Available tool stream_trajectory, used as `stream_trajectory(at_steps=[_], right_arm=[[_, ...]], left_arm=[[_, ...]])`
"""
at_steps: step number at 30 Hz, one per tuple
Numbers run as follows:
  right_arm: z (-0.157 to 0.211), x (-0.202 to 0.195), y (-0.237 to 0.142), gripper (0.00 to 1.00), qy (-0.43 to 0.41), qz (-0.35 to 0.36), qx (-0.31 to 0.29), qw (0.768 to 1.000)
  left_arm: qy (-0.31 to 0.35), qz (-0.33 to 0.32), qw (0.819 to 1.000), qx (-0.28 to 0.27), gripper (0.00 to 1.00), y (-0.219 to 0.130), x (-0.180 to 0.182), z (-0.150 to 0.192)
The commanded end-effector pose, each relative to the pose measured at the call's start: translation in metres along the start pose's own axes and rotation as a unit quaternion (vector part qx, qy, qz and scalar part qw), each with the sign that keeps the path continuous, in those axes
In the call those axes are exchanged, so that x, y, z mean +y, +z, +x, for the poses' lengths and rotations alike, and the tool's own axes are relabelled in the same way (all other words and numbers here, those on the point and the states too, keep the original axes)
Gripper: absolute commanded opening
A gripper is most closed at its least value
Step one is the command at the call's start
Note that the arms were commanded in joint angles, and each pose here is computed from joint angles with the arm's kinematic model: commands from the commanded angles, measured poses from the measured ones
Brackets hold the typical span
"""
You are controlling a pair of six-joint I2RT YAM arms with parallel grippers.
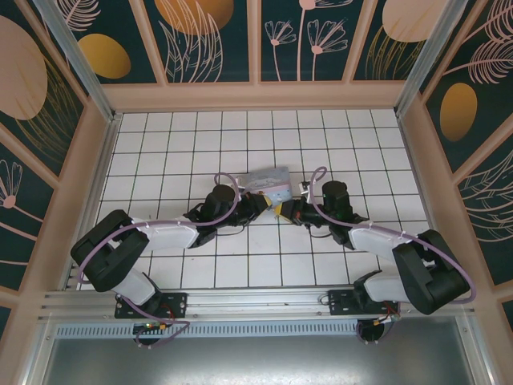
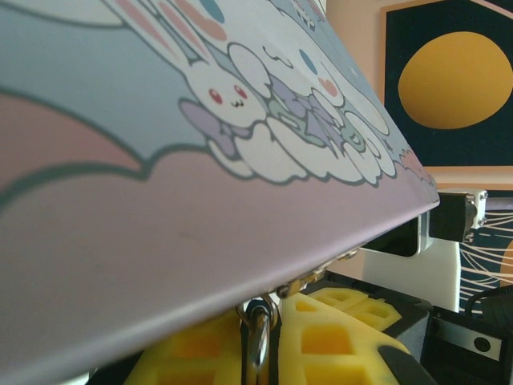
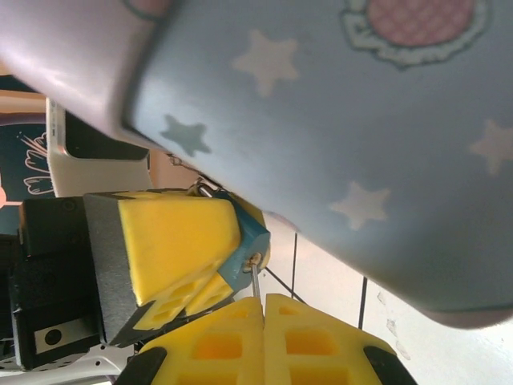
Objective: Unlock the padlock with the key
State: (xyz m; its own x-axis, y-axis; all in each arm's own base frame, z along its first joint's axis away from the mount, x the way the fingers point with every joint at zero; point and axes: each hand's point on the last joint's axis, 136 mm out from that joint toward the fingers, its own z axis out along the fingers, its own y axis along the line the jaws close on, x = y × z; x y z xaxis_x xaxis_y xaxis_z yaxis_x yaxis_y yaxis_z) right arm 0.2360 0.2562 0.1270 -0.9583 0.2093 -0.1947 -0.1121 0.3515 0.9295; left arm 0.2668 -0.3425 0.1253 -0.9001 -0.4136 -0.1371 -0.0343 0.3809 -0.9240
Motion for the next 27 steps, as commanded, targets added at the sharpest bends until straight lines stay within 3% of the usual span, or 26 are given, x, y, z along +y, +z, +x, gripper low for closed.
stream_trajectory(at_steps=[1, 14, 27], right_arm=[[-0.009, 0.017, 0.003, 0.0, -0.02, -0.019, -0.008, 1.0], [-0.013, 0.016, 0.007, 0.0, -0.022, -0.023, -0.012, 0.999], [-0.026, 0.036, 0.005, 0.0, -0.066, -0.075, -0.024, 0.995]], left_arm=[[0.026, 0.046, 0.999, -0.006, 0.0, -0.002, -0.028, -0.003], [0.013, 0.063, 0.998, 0.0, 0.0, -0.004, -0.034, -0.001], [-0.024, 0.114, 0.993, 0.017, 0.0, -0.009, -0.056, 0.003]])
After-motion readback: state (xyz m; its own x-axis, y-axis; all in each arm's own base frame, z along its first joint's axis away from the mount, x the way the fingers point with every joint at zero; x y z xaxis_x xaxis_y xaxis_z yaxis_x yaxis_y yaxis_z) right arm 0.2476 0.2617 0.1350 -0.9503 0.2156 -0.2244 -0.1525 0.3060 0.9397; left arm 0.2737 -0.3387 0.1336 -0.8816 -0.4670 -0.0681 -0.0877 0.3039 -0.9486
